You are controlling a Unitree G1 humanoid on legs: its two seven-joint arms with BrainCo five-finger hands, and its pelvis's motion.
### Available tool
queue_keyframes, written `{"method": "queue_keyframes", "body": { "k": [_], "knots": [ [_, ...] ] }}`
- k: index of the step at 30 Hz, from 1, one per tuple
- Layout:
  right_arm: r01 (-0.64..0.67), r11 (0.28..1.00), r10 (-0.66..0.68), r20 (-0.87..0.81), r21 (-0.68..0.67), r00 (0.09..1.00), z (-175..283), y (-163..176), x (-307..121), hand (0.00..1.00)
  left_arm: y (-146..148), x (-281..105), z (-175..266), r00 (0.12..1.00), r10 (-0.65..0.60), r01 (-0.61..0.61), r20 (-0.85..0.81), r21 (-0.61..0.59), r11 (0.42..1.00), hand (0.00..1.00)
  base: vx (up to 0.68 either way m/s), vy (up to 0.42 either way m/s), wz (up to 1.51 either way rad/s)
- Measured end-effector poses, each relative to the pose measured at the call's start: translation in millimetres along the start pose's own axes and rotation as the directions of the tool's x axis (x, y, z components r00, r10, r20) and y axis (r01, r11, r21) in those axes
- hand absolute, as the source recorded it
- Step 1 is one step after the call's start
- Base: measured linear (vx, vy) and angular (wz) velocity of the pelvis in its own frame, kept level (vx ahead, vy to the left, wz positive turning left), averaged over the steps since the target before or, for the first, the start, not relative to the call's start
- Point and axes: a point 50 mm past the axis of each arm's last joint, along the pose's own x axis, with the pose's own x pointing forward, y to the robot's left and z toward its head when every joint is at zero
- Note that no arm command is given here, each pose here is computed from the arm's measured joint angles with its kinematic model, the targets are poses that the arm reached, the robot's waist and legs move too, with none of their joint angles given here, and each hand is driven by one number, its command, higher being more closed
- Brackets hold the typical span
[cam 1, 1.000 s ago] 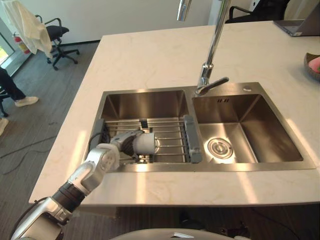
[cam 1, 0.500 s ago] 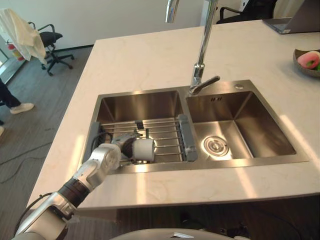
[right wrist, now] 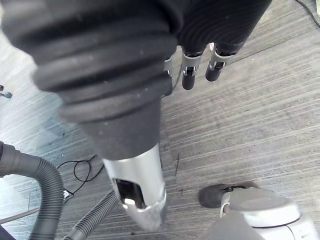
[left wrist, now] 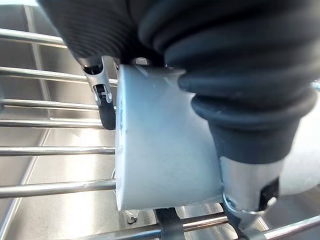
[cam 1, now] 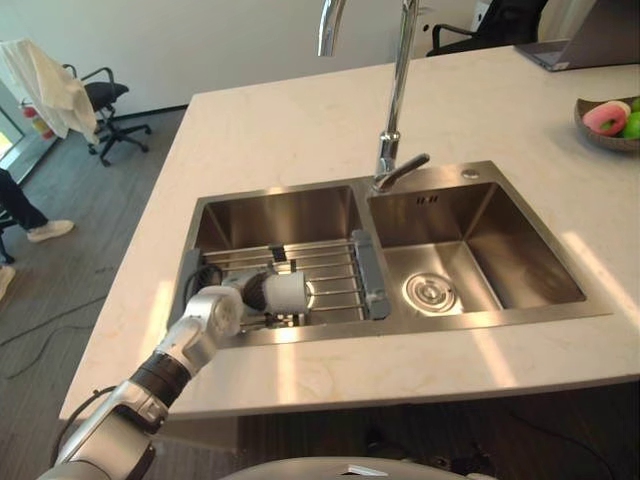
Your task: Walk over to the sink, pick up the cup, carry it to the dishwasher, place the cup inside the dishwasher, then close the dishwasher door
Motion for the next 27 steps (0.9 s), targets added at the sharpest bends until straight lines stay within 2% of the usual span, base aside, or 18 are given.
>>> {"method": "queue_keyframes", "body": {
  "k": [5, 13, 15, 19, 22, 24, 25, 26, 27],
  "knots": [
    [-0.017, 1.0, 0.017, -0.004, -0.002, 1.0, -1.2, 0.6, -0.2, 0.0, 0.2, -0.1, 4.0, 0.998, 0.032, -0.032, 0.048, 0.007, 0.999, 1.0, 0.01, -0.01, 0.09],
    [-0.032, 0.999, 0.032, 0.014, 0.005, 0.999, 4.7, 5.1, 1.8, 0.0, 1.2, -8.4, 19.7, 0.972, 0.143, -0.126, 0.186, -0.099, 0.987, 1.0, 0.03, -0.008, 0.13],
    [-0.034, 0.999, 0.034, 0.016, 0.007, 0.999, 6.1, 6.2, 2.2, 0.0, 4.7, -13.1, 23.1, 0.962, 0.169, -0.142, 0.214, -0.134, 0.981, 1.0, 0.0, 0.0, 0.0],
    [-0.034, 0.999, 0.034, 0.012, 0.009, 0.999, 4.6, 6.9, 1.6, 0.0, 1.4, -22.5, 33.5, 0.93, 0.232, -0.146, 0.285, -0.293, 0.945, 1.0, -0.02, -0.029, 0.11],
    [-0.027, 1.0, 0.027, 0.013, 0.012, 1.0, 3.8, 6.7, 1.2, 0.0, -2.8, -30.1, 35.7, 0.909, 0.301, -0.141, 0.288, -0.468, 0.873, 1.0, -0.04, -0.024, 0.06],
    [-0.022, 1.0, 0.022, 0.003, 0.014, 1.0, -0.8, 7.9, -0.6, 0.0, 2.4, -36.4, 36.5, 0.882, 0.396, -0.161, 0.255, -0.627, 0.762, 1.0, -0.03, -0.021, 0.03],
    [-0.019, 1.0, 0.019, -0.008, 0.024, 1.0, -4.0, 10.1, -2.2, 0.0, 10.5, -42.5, 36.1, 0.852, 0.472, -0.175, 0.226, -0.727, 0.664, 1.0, -0.03, -0.024, 0.07],
    [-0.02, 0.999, 0.021, -0.013, 0.036, 1.0, -5.1, 11.3, -2.8, 0.0, 13.7, -45.2, 35.7, 0.839, 0.501, -0.182, 0.213, -0.758, 0.627, 1.0, -0.03, -0.025, 0.12],
    [-0.021, 0.999, 0.022, -0.022, 0.05, 1.0, -7.5, 12.7, -4.0, 0.0, 17.9, -48.8, 34.9, 0.818, 0.542, -0.185, 0.193, -0.804, 0.566, 1.0, -0.04, -0.024, 0.12]
  ]
}}
